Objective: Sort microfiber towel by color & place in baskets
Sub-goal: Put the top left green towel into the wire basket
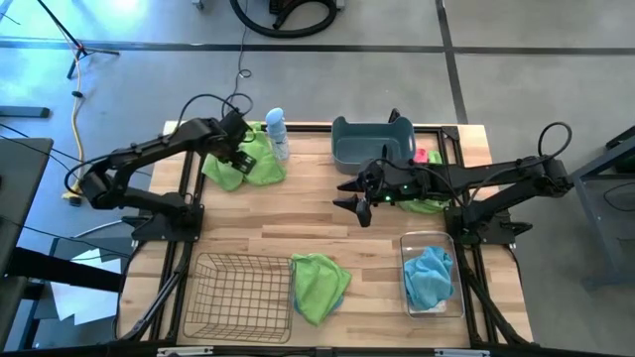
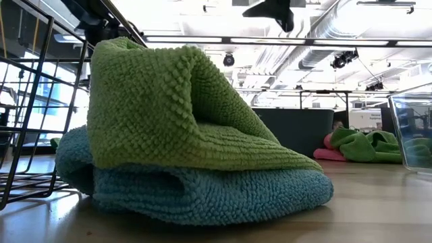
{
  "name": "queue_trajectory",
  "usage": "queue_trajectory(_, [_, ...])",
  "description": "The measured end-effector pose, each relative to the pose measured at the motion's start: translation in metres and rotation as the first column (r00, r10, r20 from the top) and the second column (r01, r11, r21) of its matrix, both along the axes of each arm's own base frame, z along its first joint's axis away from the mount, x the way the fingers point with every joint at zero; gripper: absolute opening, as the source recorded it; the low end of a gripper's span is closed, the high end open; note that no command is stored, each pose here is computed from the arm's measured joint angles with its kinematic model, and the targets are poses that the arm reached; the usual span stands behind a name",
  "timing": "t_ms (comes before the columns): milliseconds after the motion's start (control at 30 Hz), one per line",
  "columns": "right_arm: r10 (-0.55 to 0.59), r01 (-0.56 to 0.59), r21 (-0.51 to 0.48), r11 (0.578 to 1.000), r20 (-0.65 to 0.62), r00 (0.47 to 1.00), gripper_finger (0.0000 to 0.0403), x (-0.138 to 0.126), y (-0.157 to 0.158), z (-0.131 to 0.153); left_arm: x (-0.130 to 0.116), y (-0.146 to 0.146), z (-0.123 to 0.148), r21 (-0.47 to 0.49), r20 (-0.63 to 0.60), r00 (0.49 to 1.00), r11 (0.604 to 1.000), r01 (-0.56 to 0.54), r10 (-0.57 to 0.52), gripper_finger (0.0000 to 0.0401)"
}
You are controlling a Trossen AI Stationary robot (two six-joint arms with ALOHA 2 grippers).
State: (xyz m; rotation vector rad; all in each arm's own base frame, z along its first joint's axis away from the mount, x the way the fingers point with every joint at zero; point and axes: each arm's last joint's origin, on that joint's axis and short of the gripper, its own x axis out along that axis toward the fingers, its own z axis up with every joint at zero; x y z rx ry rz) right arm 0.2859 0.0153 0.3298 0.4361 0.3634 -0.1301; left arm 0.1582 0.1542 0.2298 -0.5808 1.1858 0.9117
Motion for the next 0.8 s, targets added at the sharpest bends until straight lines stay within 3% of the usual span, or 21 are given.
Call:
queue_trajectory(300, [-0.008,0.008,0.022,1.0,-0.009,1.0,0.0241,0.0,0.0,-0.001,0.007,0.007,-0.008,0.023,-0.033,0.999,0.999,0.044,-0.043,0.0227])
queue_trajectory(800, [-0.007,0.008,0.016,1.0,-0.081,0.997,0.0241,-0.003,0.0,-0.007,0.016,0.028,-0.038,-0.019,-0.101,0.995,1.0,0.006,-0.008,0.0235])
